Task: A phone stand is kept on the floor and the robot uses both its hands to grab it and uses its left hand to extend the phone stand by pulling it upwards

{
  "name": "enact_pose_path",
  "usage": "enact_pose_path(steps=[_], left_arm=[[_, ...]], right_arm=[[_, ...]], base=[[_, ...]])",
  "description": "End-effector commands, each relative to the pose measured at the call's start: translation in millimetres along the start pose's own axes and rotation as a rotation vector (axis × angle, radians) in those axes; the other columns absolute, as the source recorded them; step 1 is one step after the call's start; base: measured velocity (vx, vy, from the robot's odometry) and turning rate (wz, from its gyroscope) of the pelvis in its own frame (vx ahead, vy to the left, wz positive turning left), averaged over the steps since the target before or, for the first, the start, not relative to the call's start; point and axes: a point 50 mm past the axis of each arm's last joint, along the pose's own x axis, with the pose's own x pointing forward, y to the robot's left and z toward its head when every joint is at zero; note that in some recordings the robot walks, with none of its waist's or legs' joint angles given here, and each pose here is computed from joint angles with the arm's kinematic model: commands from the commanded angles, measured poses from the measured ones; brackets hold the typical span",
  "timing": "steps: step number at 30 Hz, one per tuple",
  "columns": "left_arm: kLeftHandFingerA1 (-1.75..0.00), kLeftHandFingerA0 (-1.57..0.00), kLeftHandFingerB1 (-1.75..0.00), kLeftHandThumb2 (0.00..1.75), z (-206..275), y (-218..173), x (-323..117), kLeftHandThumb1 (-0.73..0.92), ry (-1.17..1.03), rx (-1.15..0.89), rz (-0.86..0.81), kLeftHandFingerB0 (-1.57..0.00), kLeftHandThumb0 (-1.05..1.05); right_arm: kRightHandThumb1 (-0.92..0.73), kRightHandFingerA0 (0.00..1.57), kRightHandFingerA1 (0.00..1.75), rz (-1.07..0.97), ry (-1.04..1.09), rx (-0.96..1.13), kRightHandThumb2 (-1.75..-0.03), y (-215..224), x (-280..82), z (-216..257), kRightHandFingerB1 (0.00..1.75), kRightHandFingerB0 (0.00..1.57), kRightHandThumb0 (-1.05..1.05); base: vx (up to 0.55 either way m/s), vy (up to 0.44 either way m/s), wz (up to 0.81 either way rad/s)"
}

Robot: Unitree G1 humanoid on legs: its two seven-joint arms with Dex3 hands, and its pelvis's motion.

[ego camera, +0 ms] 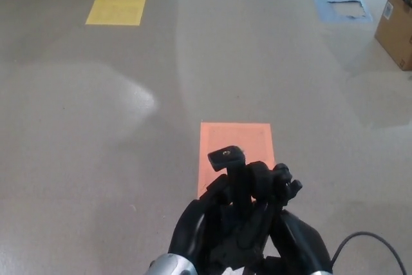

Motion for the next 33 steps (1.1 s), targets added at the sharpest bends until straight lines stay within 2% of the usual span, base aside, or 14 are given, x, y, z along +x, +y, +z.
enact_pose_path(steps=[1, 2, 4, 8, 11, 12, 13, 14, 15, 18, 19, 23, 24, 33], left_arm=[[-0.44, -0.15, -0.37, 0.79, 18.2, -35.1, 19.4, 0.48, -0.115, -0.123, 0.000, -0.10, -0.69], [-0.85, -0.66, -0.99, 0.59, 18.8, -34.4, 20.2, 0.65, -0.124, -0.087, 0.040, -0.65, -0.29], [-1.11, -0.71, -1.34, 0.63, 19.9, -31.7, 20.8, 0.72, -0.137, -0.038, 0.098, -0.54, -0.23], [-1.71, -0.55, -1.73, 0.49, 18.0, -30.1, 19.5, 0.78, -0.135, -0.028, 0.092, -0.54, -0.25], [-1.71, -0.55, -1.73, 0.49, 18.4, -29.3, 19.0, 0.78, -0.143, -0.005, 0.089, -0.54, -0.25], [-1.75, -0.62, -1.73, 0.51, 21.3, -30.8, 18.0, 0.81, -0.160, 0.015, 0.081, -0.55, -0.18], [-1.75, -0.62, -1.73, 0.51, 24.8, -32.7, 16.5, 0.81, -0.180, 0.040, 0.070, -0.55, -0.18], [-1.33, -1.01, -1.28, 0.83, 31.3, -37.6, 14.4, 0.53, -0.204, 0.061, 0.059, -0.87, -0.39], [-1.75, -0.62, -1.75, 0.53, 36.7, -41.0, 12.4, 0.79, -0.220, 0.082, 0.052, -0.50, -0.21], [-1.75, -0.62, -1.75, 0.53, 38.7, -42.5, 11.4, 0.79, -0.226, 0.091, 0.052, -0.50, -0.21], [-1.75, -0.65, -1.75, 0.53, 61.1, -57.2, 3.8, 0.79, -0.310, 0.116, -0.004, -0.48, -0.22], [-1.75, -0.64, -1.75, 0.54, 87.3, -75.7, -8.2, 0.80, -0.417, 0.142, -0.095, -0.48, -0.20], [-1.75, -0.66, -1.75, 0.55, 99.6, -85.4, -13.5, 0.78, -0.462, 0.141, -0.141, -0.51, -0.20], [-1.75, -0.84, -1.75, 0.57, 151.2, -136.7, -51.9, 0.66, -0.646, 0.159, -0.336, -0.69, -0.32]], right_arm=[[-0.72, 0.49, 1.51, -0.025, 0.007, 0.059, -0.65, 10.8, -1.8, 5.3, 1.53, 0.43, -0.67], [-0.80, 0.15, 0.98, -0.027, 0.012, -0.005, -0.61, 14.0, -6.6, 0.9, 1.06, 0.25, -0.61], [-0.92, 0.01, 0.99, -0.058, 0.004, -0.153, -0.68, 21.1, -14.0, -4.1, 0.79, 0.12, -0.55], [-0.81, 0.40, 1.06, -0.071, 0.018, -0.056, -0.63, 23.1, -18.5, -7.3, 0.89, 0.42, -0.54], [-0.81, 0.40, 1.06, -0.088, 0.045, -0.007, -0.63, 24.2, -18.7, -7.4, 0.89, 0.42, -0.54], [-0.74, 0.74, 1.10, -0.094, 0.061, 0.080, -0.63, 24.8, -20.4, -9.0, 0.89, 0.65, -0.53], [-0.74, 0.74, 1.10, -0.107, 0.079, 0.186, -0.63, 25.1, -22.6, -11.0, 0.89, 0.65, -0.53], [-0.74, 0.85, 1.05, -0.099, 0.111, 0.227, -0.62, 25.6, -24.4, -15.6, 0.83, 0.76, -0.50], [-0.74, 0.87, 1.03, -0.105, 0.106, 0.228, -0.62, 25.3, -24.9, -16.8, 0.81, 0.78, -0.49], [-0.74, 0.87, 1.03, -0.110, 0.101, 0.232, -0.62, 25.2, -24.7, -17.5, 0.81, 0.78, -0.49], [-0.49, 1.44, 1.56, -0.117, 0.123, 0.281, -0.96, 26.5, -27.1, -19.9, 1.52, 1.33, -0.50], [-0.45, 1.44, 1.55, -0.113, 0.154, 0.318, -0.91, 27.6, -28.7, -24.6, 1.50, 1.30, -0.48], [-0.69, 1.10, 1.75, -0.111, 0.163, 0.322, -0.60, 28.5, -30.0, -26.2, 1.75, 1.00, -0.44], [-0.69, 1.10, 1.75, -0.096, 0.206, 0.327, -0.61, 32.8, -40.2, -37.7, 1.75, 0.99, -0.45]], base=[[0.00, 0.000, 0.00], [0.00, 0.000, 0.00], [0.00, 0.000, 0.00], [0.00, 0.000, 0.00], [0.00, 0.000, 0.00], [0.00, 0.000, 0.00], [0.00, 0.000, 0.00], [0.00, 0.000, 0.00], [0.00, 0.000, 0.00], [0.00, 0.000, 0.00], [0.00, 0.000, 0.00], [0.00, 0.000, 0.00], [0.00, 0.000, 0.00], [0.00, 0.000, 0.00]])
